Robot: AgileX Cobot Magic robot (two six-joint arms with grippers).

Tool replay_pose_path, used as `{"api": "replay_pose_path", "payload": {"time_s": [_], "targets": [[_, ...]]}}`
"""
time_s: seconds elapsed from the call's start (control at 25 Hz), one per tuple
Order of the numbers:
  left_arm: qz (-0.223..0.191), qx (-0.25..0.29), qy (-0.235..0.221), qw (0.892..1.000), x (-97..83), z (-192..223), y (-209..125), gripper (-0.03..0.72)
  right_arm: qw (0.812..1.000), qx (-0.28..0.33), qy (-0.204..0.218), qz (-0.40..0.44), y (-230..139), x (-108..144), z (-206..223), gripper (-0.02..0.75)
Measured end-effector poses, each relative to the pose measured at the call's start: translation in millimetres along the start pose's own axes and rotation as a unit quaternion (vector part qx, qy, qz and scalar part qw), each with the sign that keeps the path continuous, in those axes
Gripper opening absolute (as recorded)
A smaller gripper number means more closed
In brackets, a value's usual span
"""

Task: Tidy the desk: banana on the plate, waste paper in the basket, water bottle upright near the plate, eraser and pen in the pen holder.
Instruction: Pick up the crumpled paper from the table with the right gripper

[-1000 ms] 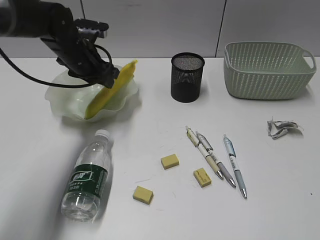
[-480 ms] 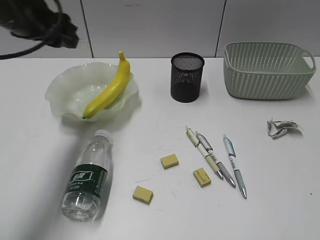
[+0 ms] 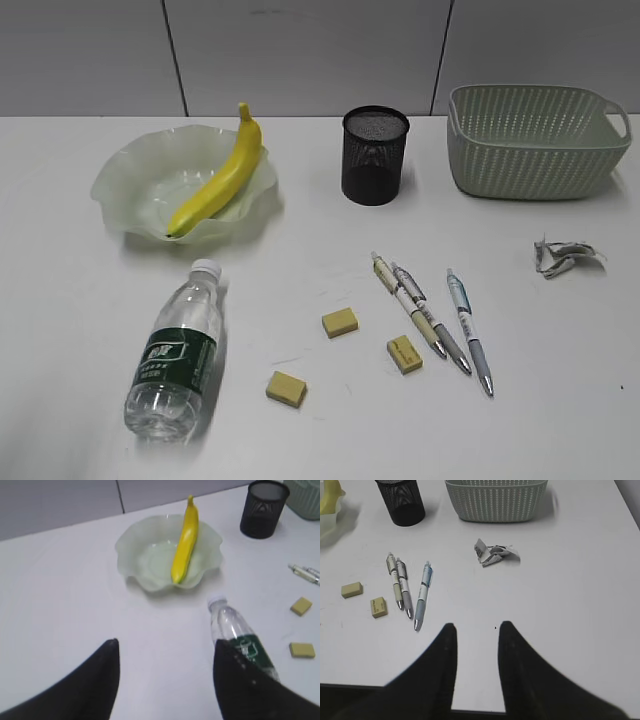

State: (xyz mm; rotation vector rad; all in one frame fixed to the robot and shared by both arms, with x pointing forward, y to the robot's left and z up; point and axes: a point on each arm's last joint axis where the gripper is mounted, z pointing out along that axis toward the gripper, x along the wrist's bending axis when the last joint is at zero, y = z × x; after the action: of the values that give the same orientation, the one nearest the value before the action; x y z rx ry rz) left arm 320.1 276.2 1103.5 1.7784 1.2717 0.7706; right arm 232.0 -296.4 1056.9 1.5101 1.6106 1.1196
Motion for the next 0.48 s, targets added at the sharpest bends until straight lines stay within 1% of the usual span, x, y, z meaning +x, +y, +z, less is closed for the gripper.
{"api": "replay_pose_path", "payload": {"time_s": [0.12, 0.2, 0.36, 0.48], "targets": [[-0.029, 0.007, 0.027, 0.999, 5.1, -28.3, -27.3, 0.444, 1.0, 0.001, 0.0, 0.0, 0.3, 0.1, 0.3, 0.237], [-0.039, 0.003, 0.038, 0.999, 6.8, -40.1, -42.1, 0.444, 1.0, 0.012, 0.001, 0.002, 1.8, 0.4, 3.5, 0.237], [-0.055, -0.003, 0.039, 0.998, 6.5, -49.0, -68.4, 0.442, 0.999, 0.045, 0.017, -0.017, 11.9, 4.2, 15.8, 0.237], [-0.059, -0.016, 0.038, 0.997, 6.3, -53.7, -75.8, 0.437, 0.997, 0.059, 0.031, -0.043, 25.2, 7.2, 29.8, 0.237]]}}
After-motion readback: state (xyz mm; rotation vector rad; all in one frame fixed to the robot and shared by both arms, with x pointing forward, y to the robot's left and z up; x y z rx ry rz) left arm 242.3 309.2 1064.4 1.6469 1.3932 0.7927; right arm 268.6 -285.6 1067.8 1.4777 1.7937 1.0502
